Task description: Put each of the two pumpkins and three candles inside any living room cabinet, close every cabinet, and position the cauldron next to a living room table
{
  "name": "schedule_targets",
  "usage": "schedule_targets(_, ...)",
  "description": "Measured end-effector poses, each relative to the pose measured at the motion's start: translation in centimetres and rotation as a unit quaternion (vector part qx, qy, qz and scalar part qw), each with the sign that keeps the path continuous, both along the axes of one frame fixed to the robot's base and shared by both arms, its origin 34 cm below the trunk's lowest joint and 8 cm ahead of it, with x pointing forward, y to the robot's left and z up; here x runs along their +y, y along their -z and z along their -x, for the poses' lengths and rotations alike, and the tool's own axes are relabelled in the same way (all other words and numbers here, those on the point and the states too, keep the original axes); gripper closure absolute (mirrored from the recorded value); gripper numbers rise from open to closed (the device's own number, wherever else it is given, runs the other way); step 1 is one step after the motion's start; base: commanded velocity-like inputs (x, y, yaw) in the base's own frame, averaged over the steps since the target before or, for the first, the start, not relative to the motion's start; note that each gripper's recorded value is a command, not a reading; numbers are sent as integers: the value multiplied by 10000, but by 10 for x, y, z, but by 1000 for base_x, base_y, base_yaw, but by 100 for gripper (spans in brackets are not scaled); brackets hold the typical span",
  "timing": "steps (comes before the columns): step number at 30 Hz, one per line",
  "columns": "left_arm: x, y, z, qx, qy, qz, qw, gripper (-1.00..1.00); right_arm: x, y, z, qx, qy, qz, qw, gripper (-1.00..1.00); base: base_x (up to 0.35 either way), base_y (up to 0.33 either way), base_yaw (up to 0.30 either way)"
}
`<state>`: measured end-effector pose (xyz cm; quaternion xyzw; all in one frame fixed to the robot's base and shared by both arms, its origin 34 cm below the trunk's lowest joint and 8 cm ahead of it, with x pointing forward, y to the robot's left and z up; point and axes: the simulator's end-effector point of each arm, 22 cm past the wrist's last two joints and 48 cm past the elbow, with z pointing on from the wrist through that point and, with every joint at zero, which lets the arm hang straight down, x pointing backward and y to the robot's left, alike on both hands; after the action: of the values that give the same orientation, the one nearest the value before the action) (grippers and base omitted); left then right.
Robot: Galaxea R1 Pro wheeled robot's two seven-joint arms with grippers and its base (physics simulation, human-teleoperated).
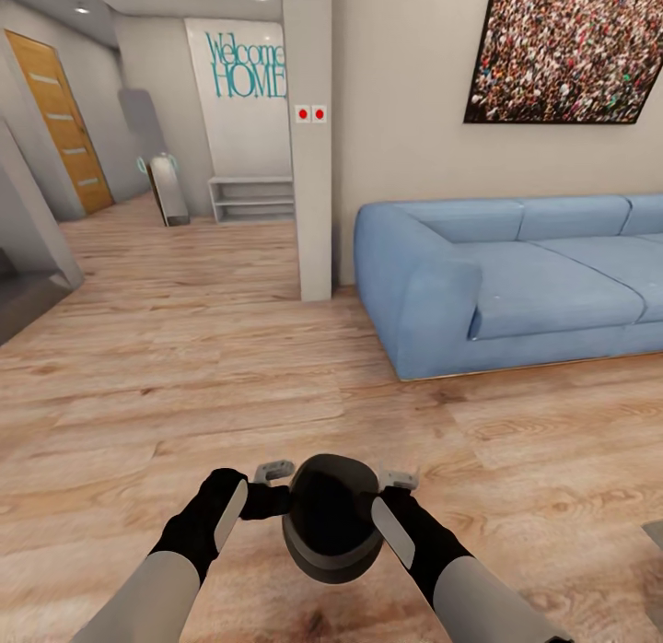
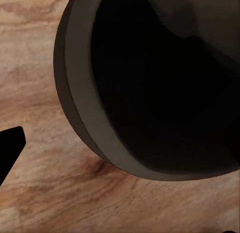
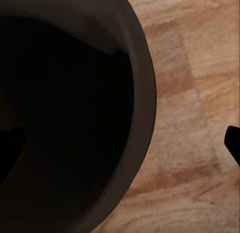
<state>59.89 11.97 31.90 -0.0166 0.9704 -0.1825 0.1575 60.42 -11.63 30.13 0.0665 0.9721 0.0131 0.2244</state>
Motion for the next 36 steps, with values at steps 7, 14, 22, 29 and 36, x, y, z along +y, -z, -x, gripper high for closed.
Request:
schedule_targets(7,1,15,5,138,-3,-5,9999,-100,0,16,6,144,0,0,9999,-100,0,0,0)
schedule_targets(14,1,31,11,276,-3,-1,9996,-100,0,31,13,286,0,-1,9996,-100,0,0,0)
schedule_targets(22,0,32,10,252,-9,17,9997,-100,-4,40,19,336,49,43,9994,-100,7,0,0)
schedule_targets(29,-1,32,10,243,-9,14,9997,-100,-5,40,20,348,52,53,9994,-100,217,0,0)
schedule_targets(36,0,32,9,226,-13,11,9997,-100,-5,41,20,350,54,54,9994,-100,29,0,0)
